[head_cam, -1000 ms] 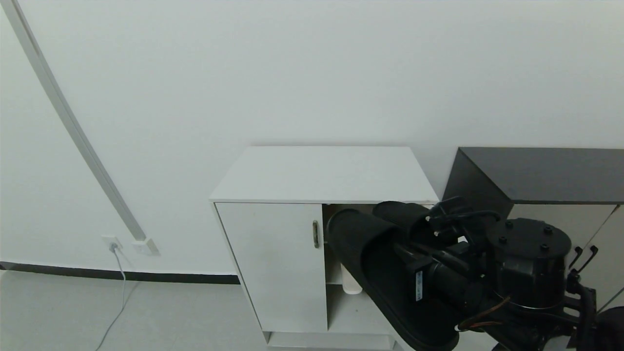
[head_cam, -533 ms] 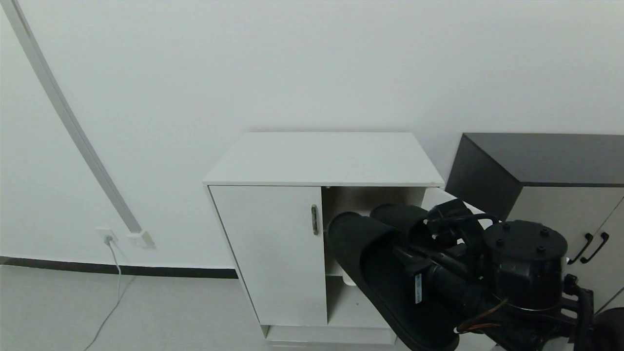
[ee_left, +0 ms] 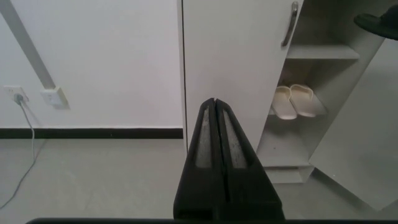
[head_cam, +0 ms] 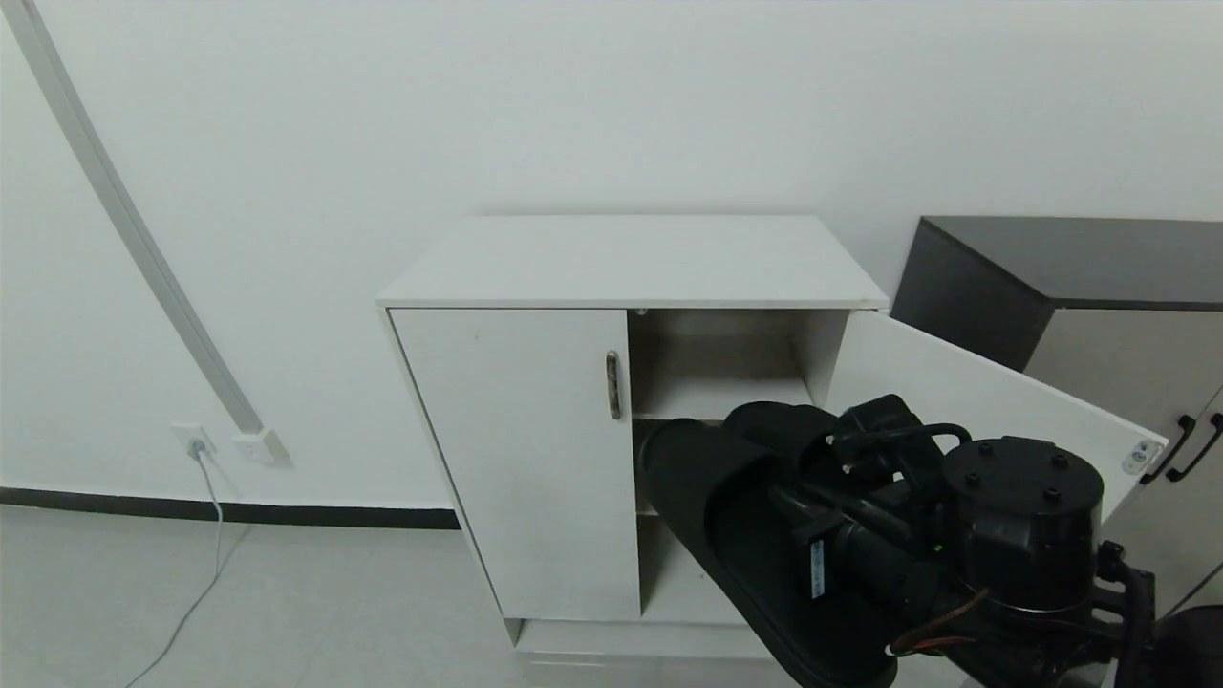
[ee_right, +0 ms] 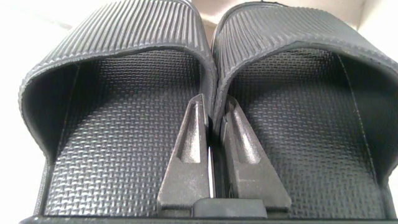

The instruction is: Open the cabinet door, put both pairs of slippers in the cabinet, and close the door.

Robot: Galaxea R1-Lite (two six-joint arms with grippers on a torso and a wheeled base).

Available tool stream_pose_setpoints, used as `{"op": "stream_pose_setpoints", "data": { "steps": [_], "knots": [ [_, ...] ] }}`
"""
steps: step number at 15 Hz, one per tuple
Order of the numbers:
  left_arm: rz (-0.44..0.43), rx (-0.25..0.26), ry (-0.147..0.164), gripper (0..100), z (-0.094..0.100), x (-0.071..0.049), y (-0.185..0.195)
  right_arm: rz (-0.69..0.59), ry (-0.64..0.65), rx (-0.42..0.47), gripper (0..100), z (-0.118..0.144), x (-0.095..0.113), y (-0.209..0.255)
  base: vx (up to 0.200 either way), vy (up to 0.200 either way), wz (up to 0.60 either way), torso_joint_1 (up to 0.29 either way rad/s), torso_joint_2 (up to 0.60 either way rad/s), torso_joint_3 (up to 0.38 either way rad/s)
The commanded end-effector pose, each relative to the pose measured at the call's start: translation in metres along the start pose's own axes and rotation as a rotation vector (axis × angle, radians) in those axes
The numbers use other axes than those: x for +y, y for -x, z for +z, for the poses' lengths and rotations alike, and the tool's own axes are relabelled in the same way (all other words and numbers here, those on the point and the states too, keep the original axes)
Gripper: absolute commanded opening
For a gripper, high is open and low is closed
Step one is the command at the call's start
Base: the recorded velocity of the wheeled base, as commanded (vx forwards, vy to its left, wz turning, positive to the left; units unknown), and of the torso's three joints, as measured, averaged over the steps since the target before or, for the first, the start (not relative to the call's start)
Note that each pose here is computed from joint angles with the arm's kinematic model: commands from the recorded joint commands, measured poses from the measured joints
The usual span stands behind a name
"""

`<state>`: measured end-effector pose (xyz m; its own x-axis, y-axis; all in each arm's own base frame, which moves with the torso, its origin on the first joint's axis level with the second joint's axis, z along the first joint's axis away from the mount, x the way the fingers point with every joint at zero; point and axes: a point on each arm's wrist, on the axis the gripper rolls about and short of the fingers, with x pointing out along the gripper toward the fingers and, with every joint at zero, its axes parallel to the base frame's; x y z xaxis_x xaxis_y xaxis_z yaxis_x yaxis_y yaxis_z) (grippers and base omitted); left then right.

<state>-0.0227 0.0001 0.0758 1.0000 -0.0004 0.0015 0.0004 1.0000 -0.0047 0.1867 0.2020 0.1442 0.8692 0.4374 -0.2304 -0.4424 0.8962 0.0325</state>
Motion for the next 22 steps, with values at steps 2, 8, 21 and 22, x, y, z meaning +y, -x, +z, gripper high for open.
{"op": "stream_pose_setpoints", "data": {
  "steps": [2,8,21,22],
  "knots": [
    [0.000,0.000,0.000,0,0.000,0.000,0.000,0.000,0.000,-0.005,0,0.001,0.000,0.001,0.000,0.000,0.00,-0.178,0.50,0.312],
    [0.000,0.000,0.000,0,0.000,0.000,0.000,-0.002,0.012,0.011,0,-0.003,-0.001,0.001,0.000,0.000,0.00,-0.162,0.49,0.330],
    [0.008,0.000,0.014,0,0.000,0.000,0.000,0.012,0.056,0.010,0,-0.020,0.003,-0.004,0.000,0.000,0.00,-0.058,0.37,0.315],
    [0.008,0.000,0.014,0,0.000,0.000,0.000,0.021,0.055,0.005,0,-0.020,0.003,-0.003,0.000,0.000,0.00,0.000,0.00,0.000]
  ]
}}
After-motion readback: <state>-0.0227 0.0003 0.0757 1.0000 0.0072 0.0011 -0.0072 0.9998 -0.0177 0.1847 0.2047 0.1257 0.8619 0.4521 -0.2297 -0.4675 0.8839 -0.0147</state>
